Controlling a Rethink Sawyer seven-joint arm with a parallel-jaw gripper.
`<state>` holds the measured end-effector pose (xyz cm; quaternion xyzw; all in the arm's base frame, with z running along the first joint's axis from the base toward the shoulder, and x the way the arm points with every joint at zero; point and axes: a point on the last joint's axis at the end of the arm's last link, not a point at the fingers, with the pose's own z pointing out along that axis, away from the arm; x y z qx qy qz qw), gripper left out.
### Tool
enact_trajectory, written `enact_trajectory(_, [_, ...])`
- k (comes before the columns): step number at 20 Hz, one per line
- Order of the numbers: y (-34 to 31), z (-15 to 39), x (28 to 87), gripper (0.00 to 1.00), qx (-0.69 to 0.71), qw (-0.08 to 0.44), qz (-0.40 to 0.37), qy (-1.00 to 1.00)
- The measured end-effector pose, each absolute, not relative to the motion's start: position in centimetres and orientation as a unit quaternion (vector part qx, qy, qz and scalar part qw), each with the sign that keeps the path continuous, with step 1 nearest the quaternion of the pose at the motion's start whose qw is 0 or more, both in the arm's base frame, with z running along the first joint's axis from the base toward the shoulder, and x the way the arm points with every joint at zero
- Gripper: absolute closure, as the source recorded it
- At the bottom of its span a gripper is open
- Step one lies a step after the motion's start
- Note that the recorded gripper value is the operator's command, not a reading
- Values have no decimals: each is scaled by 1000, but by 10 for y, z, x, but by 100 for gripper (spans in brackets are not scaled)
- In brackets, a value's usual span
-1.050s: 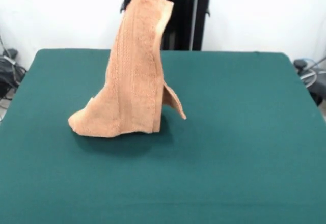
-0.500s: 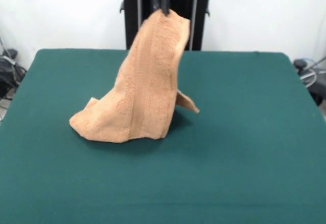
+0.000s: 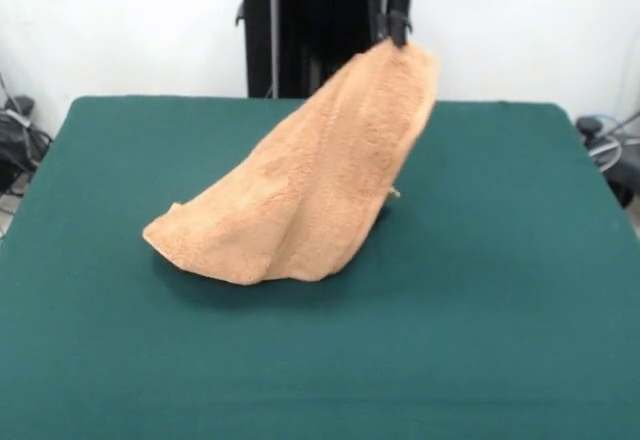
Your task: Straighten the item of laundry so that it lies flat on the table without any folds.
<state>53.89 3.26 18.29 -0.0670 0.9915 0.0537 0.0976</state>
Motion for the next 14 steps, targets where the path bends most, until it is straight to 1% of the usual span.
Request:
enact_trajectory(6, [58, 163, 538, 100, -84, 104, 54, 990])
enact_trajectory(14, [70, 143, 539, 100, -89, 120, 48, 988])
